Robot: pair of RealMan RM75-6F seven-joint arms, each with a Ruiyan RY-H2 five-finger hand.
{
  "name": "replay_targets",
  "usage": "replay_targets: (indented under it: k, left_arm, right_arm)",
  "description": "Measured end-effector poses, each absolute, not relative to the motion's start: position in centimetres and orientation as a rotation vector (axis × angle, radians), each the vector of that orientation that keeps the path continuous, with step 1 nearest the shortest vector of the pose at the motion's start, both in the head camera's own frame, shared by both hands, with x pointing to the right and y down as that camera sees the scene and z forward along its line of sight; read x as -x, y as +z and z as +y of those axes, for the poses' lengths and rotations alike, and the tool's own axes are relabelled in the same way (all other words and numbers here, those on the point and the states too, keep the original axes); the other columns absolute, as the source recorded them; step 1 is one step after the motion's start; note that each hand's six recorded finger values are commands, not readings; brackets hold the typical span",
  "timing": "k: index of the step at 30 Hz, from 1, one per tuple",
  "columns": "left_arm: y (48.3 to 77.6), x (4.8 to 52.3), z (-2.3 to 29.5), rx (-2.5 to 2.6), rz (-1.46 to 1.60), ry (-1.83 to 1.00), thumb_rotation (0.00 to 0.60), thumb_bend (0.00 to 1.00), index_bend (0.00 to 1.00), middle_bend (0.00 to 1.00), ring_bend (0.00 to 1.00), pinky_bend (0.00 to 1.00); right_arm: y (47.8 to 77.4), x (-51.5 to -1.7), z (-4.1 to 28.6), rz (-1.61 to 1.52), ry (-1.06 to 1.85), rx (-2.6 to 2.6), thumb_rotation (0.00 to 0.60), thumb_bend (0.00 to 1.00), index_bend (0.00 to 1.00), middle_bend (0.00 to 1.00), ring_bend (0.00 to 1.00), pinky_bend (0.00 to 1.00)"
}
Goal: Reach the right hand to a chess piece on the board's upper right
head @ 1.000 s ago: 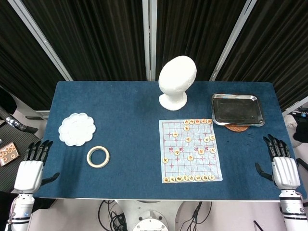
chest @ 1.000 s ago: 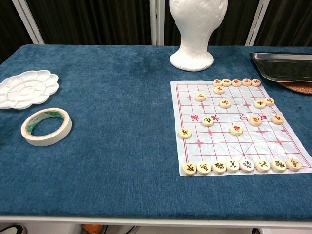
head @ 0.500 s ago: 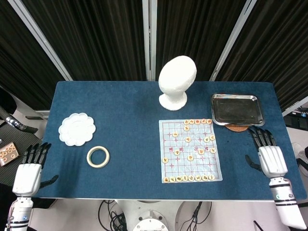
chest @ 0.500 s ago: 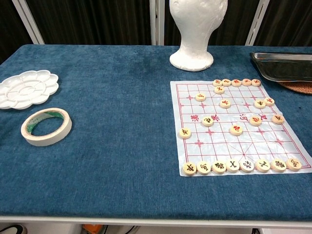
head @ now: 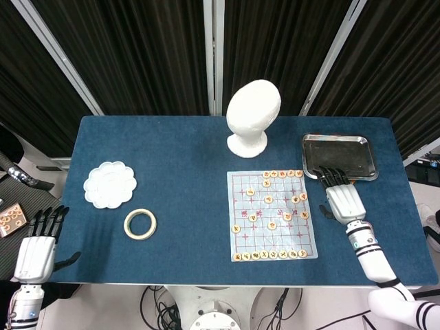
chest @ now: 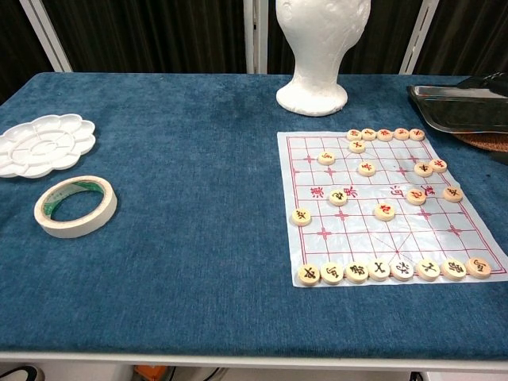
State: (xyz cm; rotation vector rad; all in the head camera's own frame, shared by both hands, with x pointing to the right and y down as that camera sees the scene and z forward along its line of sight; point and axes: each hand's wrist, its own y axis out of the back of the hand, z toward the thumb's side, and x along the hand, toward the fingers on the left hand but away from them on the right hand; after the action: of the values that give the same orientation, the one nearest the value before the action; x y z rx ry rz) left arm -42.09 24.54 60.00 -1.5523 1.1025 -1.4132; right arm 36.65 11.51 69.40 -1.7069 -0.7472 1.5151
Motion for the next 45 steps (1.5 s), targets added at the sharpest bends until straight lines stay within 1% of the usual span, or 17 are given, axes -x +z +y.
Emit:
replay_targets:
  k: [4, 10, 17, 23, 33, 45]
  left_arm:
    - [60.1, 42.3, 24.6, 1.558, 1.110, -1.415, 0.600, 0.05, 0.02, 0.06, 0.00, 0.00]
    - [60.4, 42.5, 24.6, 1.560, 1.107, -1.423, 0.600, 0.05, 0.02, 0.06, 0.00, 0.00]
    - [60.4, 42.6, 24.6, 1.560, 1.106, -1.425, 0.600, 0.05, 0.02, 0.06, 0.00, 0.00]
    - [60.4, 42.6, 24.6, 1.556, 1.105, -1.428, 0.600, 0.05, 0.02, 0.06, 0.00, 0.00]
    - [60.5, 42.9, 24.8, 1.559, 1.105, -1.433, 0.600, 0.05, 0.02, 0.06, 0.00, 0.00]
    - [60.6, 43.4, 24.8, 1.559, 1.109, -1.439, 0.600, 0.05, 0.02, 0.06, 0.00, 0.00]
  right_arm:
    - [70.9, -35.6, 10.9, -0.734, 1.525, 1.719, 0.600, 0.23, 0.12, 0.00, 0.00, 0.00]
    - [72.3, -34.6, 10.6, -0.716, 1.528, 1.737, 0.600, 0.23, 0.19, 0.00, 0.00, 0.00]
    - [73.3, -34.3, 10.8, -0.695, 1.540, 1.750, 0.600, 0.23, 0.24, 0.00, 0.00, 0.00]
    - [73.7, -33.7, 10.8, -0.705, 1.525, 1.770, 0.600, 0.23, 0.32, 0.00, 0.00, 0.00]
    - [74.8, -32.8, 11.1, -0.679, 1.523, 1.785, 0.600, 0.23, 0.35, 0.00, 0.00, 0.00]
    - [75.5, -32.4, 11.0, -0.678, 1.538, 1.792, 0.600, 0.23, 0.42, 0.00, 0.00, 0.00]
